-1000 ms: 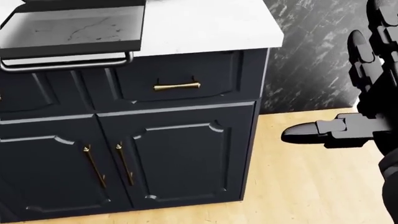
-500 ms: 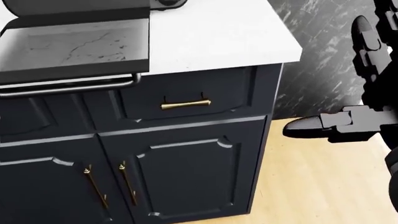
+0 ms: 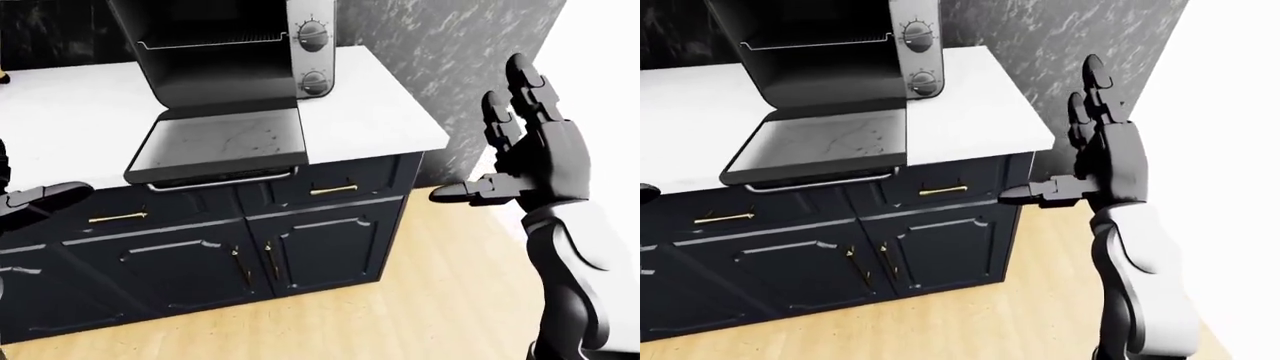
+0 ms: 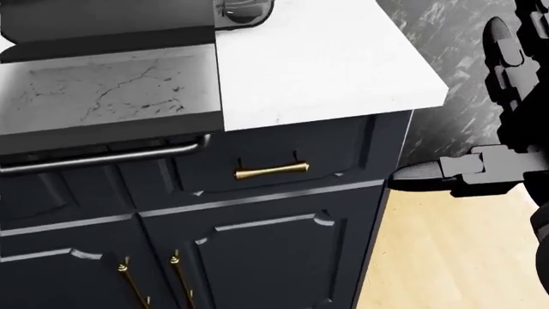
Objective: Close the toaster oven door.
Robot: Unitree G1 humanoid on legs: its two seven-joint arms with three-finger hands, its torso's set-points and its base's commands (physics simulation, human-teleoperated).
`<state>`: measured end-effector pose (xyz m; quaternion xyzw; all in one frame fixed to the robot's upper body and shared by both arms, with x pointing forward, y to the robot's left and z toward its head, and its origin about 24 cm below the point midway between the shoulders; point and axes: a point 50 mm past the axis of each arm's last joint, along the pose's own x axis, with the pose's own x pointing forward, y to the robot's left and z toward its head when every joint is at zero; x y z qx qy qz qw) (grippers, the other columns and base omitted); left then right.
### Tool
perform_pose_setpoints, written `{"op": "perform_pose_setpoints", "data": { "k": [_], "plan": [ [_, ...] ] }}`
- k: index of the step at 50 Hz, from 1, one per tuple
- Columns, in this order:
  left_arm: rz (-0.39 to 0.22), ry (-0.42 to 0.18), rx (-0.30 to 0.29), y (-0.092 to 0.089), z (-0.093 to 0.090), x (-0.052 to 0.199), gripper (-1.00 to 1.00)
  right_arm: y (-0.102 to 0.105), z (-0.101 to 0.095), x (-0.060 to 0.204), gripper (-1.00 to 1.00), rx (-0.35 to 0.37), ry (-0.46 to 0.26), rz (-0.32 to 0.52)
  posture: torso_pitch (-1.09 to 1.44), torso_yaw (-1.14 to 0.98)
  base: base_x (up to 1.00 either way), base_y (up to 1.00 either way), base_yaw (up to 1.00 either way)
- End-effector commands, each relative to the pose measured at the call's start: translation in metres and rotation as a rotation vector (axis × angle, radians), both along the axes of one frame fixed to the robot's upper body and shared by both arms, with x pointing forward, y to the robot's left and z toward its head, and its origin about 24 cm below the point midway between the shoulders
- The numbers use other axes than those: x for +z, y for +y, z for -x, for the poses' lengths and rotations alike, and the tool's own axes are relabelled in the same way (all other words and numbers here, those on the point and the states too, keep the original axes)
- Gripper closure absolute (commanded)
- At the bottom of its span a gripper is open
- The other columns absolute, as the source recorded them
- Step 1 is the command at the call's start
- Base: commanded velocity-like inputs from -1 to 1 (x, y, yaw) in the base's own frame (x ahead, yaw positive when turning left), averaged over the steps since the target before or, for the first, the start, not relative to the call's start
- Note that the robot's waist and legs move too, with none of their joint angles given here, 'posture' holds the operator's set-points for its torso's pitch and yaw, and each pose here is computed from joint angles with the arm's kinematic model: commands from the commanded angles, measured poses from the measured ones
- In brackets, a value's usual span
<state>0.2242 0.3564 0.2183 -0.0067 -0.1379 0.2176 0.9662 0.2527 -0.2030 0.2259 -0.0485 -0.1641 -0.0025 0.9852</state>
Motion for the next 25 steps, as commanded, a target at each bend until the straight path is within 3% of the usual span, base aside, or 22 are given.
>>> {"op": "perform_pose_setpoints", "data": {
  "k": [1, 25],
  "plan": [
    [-0.056, -0.072, 0.007, -0.0005, 0.0051, 0.0200, -1.00, 0.0016, 0.0039, 0.0116, -1.00, 0.001, -0.065, 0.013, 0.00, 0.00, 0.16, 0.12, 0.00],
    [-0.049, -0.072, 0.006, -0.0004, 0.0051, 0.0208, -1.00, 0.0026, 0.0043, 0.0140, -1.00, 0.003, -0.064, 0.002, 0.00, 0.00, 0.13, 0.18, 0.00]
  ]
}}
